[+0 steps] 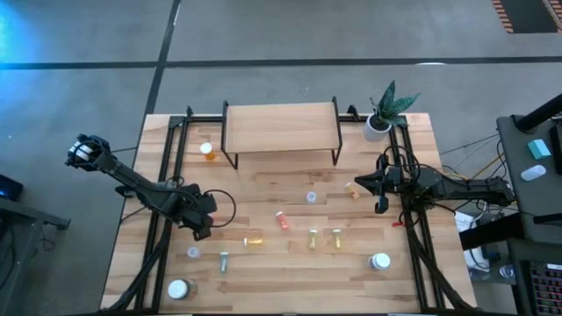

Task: Pick and place medicine bottles onto shelf by color
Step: Put the left pink pill bottle on the shelf, then put the right transparent pill bottle on the shelf

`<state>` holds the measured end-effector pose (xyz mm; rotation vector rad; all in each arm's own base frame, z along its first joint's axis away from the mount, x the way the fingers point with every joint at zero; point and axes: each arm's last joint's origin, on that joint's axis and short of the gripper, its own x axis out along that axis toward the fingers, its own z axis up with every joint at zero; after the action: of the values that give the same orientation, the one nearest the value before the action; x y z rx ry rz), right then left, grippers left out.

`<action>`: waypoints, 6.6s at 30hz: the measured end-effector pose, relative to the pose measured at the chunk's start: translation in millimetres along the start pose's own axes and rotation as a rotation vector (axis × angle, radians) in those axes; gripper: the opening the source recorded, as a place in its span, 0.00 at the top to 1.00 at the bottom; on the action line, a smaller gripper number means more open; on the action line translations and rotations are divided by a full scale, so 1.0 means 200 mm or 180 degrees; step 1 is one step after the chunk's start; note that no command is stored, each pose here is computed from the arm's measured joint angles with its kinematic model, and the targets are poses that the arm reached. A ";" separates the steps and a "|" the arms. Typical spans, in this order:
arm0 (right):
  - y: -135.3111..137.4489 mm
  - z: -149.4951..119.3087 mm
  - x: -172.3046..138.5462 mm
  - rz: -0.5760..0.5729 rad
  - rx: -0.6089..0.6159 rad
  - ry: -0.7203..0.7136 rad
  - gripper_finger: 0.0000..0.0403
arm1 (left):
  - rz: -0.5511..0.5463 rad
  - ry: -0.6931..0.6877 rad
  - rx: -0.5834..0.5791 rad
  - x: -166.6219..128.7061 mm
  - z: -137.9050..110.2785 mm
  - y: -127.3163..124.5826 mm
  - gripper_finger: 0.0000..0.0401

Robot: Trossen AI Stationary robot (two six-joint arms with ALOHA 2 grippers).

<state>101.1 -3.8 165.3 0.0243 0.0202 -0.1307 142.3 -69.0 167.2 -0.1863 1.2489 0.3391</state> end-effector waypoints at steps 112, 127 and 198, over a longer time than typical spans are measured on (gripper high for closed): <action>0.00 0.00 0.00 0.0000 0.0000 -0.0002 0.96 | 0.0593 -0.0652 -0.0480 -0.53 1.18 1.27 0.74; 0.00 0.00 0.00 0.0000 0.0000 -0.0001 0.96 | 0.0571 -0.0466 -0.0533 -0.45 1.17 1.32 0.74; 0.00 0.00 0.00 0.0000 0.0000 -0.0002 0.96 | -0.0302 -0.3076 -0.0289 -0.70 0.64 0.74 0.54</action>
<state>101.1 -3.8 165.4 0.0243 0.0195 -0.1307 166.6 88.8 345.6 -0.1301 0.2701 0.3403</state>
